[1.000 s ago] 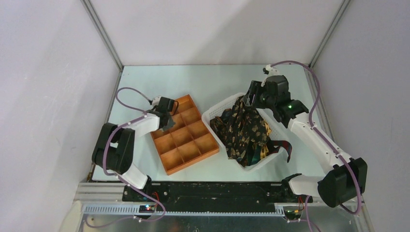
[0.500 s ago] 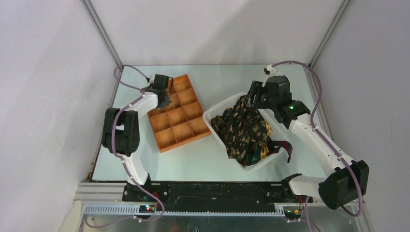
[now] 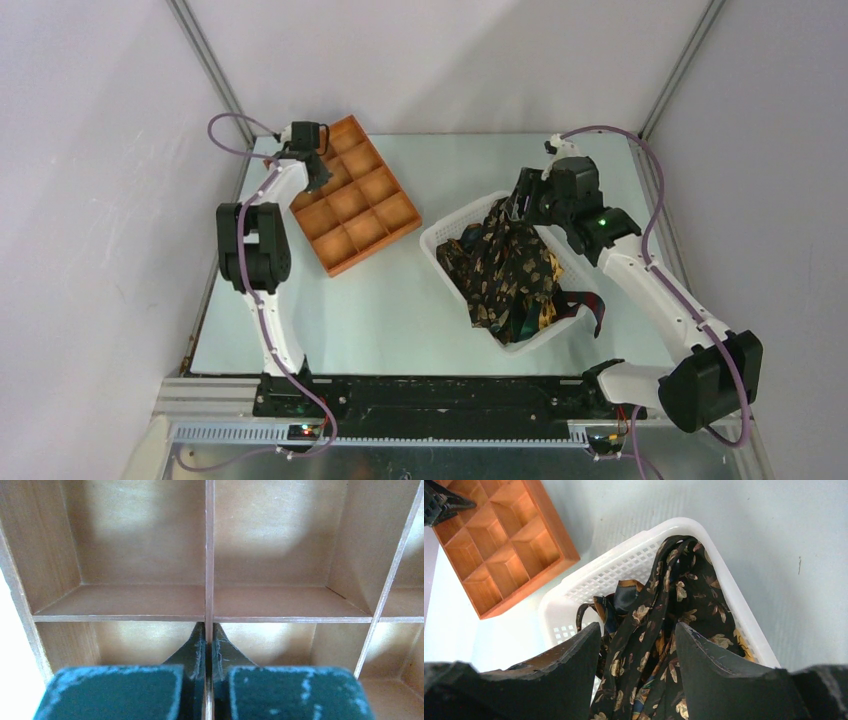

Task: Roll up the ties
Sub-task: Move the storage box to the center of the board.

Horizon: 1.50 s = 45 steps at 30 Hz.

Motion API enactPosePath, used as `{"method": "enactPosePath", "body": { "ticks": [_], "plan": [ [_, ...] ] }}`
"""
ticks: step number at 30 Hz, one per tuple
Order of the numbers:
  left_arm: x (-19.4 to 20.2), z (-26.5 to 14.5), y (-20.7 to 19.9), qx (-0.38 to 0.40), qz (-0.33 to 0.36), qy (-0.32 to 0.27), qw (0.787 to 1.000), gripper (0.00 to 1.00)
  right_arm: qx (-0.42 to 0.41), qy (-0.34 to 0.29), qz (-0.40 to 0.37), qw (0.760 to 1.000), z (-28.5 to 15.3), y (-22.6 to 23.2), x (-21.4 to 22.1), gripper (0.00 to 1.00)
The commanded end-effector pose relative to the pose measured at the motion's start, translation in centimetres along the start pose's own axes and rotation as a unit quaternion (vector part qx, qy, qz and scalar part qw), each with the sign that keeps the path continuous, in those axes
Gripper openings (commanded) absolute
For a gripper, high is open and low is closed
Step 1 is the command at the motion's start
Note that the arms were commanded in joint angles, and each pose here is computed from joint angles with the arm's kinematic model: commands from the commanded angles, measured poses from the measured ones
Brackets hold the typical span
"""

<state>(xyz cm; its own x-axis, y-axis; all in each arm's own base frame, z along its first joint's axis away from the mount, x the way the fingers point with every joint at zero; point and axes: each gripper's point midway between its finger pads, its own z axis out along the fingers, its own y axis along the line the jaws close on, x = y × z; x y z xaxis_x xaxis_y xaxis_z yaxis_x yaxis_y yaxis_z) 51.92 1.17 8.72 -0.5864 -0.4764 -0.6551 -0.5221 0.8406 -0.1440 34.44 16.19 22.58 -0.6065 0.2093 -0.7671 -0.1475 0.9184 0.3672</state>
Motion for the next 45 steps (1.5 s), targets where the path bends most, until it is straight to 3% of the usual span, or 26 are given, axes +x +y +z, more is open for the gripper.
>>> {"method": "enactPosePath", "body": {
  "ticks": [1, 9, 13, 19, 25, 34, 45],
  "plan": [
    [-5.4, -1.1, -3.1, 0.055, -0.078, -0.052, 0.994, 0.00, 0.001, -0.016, -0.004, 1.000, 0.1, 0.3, -1.3, 0.60],
    [-5.8, 2.1, -3.2, 0.074, -0.240, -0.026, 0.967, 0.00, 0.010, -0.016, 0.032, 0.999, 0.5, -0.2, -1.4, 0.59],
    [-6.0, 2.4, -2.6, 0.042, -0.340, -0.029, 0.939, 0.00, 0.015, -0.012, 0.038, 0.999, 0.7, -0.6, -1.2, 0.59],
    [-7.6, 2.3, -1.4, 0.002, -0.417, -0.052, 0.908, 0.00, 0.015, -0.016, 0.048, 0.999, 0.7, -0.7, -1.2, 0.58],
    [-9.9, 3.0, -0.4, -0.022, -0.469, -0.072, 0.880, 0.00, 0.016, -0.010, 0.062, 0.998, 0.8, -1.1, -0.7, 0.57],
    [-10.1, 5.9, 1.7, -0.046, -0.519, -0.063, 0.851, 0.00, 0.016, -0.013, 0.069, 0.997, 0.7, -1.2, -0.8, 0.57],
    [-10.5, 8.9, 1.7, -0.031, -0.522, -0.054, 0.850, 0.03, 0.014, -0.012, 0.074, 0.997, 1.0, -1.2, -0.9, 0.57]
  ]
}}
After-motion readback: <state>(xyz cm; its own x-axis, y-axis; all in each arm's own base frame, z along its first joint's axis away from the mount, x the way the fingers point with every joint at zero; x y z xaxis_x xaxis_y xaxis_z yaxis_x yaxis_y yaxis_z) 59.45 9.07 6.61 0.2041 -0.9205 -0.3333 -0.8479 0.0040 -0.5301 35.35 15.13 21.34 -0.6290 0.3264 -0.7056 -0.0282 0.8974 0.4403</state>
